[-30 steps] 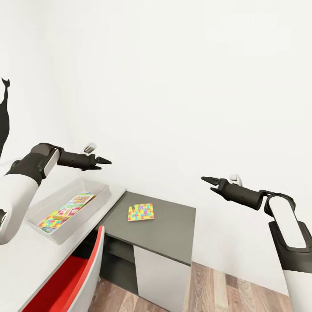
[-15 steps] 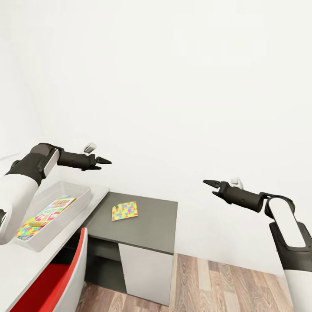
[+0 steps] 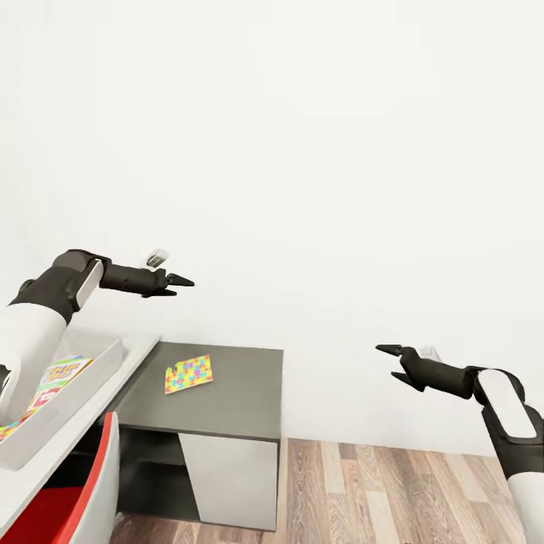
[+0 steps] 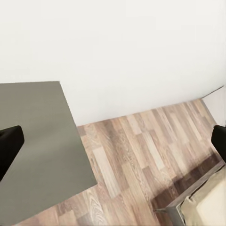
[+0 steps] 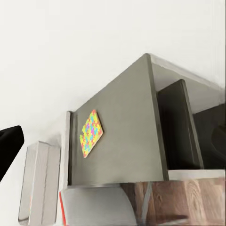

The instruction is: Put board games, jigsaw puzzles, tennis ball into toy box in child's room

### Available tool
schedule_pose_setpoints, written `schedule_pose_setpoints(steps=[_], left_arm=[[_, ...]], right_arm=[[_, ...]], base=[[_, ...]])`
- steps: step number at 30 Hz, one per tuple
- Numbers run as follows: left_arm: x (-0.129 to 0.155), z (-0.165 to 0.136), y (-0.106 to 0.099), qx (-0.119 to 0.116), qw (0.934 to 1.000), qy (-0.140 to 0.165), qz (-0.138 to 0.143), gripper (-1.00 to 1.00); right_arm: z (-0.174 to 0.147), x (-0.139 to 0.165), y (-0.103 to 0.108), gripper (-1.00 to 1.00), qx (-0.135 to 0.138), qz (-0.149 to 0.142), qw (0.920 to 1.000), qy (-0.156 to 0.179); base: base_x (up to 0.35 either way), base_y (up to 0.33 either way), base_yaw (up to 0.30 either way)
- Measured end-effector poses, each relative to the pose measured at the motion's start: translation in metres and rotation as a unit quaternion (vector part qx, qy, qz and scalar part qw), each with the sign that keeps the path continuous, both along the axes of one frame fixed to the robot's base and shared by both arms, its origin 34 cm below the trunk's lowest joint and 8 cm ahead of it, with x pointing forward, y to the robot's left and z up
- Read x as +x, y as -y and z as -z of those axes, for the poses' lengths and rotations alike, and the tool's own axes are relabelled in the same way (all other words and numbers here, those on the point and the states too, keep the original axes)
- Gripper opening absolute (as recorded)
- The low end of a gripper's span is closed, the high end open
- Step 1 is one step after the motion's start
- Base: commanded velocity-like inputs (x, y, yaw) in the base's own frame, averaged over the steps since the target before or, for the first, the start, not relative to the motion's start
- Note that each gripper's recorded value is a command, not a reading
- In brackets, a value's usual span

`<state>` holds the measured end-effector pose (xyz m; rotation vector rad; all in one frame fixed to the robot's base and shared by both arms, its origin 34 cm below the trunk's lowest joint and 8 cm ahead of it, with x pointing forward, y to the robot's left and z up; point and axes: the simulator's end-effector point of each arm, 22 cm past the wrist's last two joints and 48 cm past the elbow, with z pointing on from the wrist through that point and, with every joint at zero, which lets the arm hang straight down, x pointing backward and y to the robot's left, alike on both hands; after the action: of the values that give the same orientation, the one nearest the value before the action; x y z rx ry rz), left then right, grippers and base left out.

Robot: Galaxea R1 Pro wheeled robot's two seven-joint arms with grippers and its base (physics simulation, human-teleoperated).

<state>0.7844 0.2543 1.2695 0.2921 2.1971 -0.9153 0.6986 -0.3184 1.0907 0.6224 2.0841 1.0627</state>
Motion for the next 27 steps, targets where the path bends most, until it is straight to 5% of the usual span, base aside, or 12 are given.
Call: schedule_pose_setpoints(steps=[6,8,11,27], left_arm=[[0.0,0.002,-0.001,0.002,1.0,-0.002,-0.001,1.0],[-0.001,0.012,-0.002,0.004,0.9999,-0.01,-0.003,1.0],[-0.003,0.023,-0.003,0.007,0.9998,-0.018,-0.006,1.0],[-0.006,0.052,-0.002,0.011,0.9995,-0.029,-0.004,1.0]], right_arm=[[0.076,-0.014,0.026,1.0,-0.053,0.031,0.995,-0.079],[0.119,-0.026,0.046,1.0,-0.111,0.055,0.9858,-0.113],[0.146,-0.035,0.058,1.0,-0.141,0.068,0.9782,-0.137],[0.192,-0.051,0.054,1.0,-0.161,0.088,0.9697,-0.162]], base=[[0.0,0.0,-0.037],[0.0,0.0,-0.003],[0.0,0.0,-0.001],[0.0,0.0,0.0]])
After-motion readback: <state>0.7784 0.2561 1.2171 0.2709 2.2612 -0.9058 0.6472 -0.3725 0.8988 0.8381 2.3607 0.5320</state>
